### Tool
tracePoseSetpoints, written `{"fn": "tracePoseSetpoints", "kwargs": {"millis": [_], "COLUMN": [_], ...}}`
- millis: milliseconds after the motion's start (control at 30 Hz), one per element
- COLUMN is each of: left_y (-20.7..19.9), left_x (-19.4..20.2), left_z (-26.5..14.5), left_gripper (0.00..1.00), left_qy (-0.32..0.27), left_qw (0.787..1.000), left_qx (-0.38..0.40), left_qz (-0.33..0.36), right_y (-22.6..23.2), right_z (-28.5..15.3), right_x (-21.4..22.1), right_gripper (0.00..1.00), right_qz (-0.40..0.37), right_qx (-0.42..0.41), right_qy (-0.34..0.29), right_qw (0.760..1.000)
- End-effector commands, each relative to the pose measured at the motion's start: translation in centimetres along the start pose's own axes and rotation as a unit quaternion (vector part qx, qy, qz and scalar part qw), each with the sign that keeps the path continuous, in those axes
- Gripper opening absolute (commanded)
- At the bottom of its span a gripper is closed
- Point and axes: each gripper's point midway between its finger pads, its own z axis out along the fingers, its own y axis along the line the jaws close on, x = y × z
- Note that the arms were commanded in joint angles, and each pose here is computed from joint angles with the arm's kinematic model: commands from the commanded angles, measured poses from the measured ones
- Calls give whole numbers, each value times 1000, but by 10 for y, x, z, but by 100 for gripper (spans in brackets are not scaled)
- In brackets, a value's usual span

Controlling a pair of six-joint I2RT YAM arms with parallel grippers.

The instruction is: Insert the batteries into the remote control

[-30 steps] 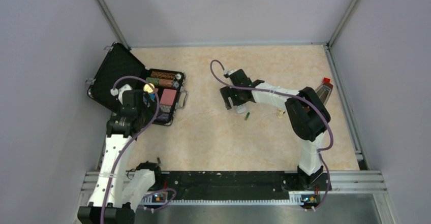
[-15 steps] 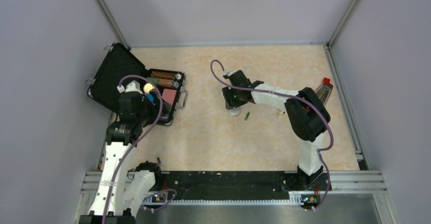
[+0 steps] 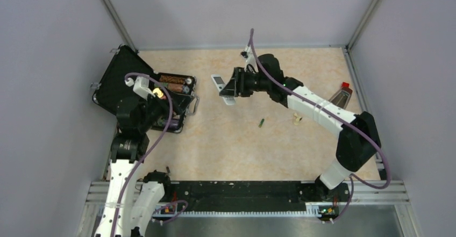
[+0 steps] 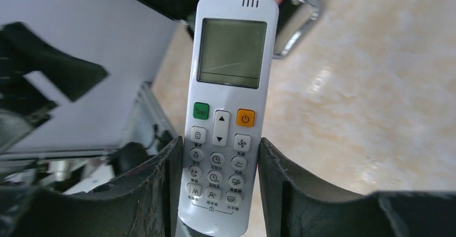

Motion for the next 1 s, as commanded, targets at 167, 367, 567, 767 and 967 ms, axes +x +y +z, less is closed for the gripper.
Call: {"fn": "tracePoseSetpoints", "kwargs": {"millis": [167, 367, 567, 767, 967], "left_y": [-77, -94, -104, -110, -109], "left_x": [-40, -43, -29, -42, -40], "left_z": [0, 10, 34, 36, 38], "left_gripper": [92, 94, 95, 97, 98], "left_qy": [-60, -53, -12, -43, -44], "left_qw": [977, 966, 962, 956, 954], "left_qx": [198, 245, 255, 266, 268], "left_qz": [-47, -69, -96, -113, -128], "right_y": [125, 141, 158, 157, 157], "right_z": [-53, -64, -68, -62, -59], "right_x": [-54, -54, -47, -39, -36], "right_gripper": [37, 36, 36, 35, 34], "right_qz": [144, 192, 213, 223, 226], "right_qx": [-251, -312, -357, -354, -354], "right_qy": [-76, -68, -43, -31, -24], "right_qw": [954, 928, 908, 908, 907]}}
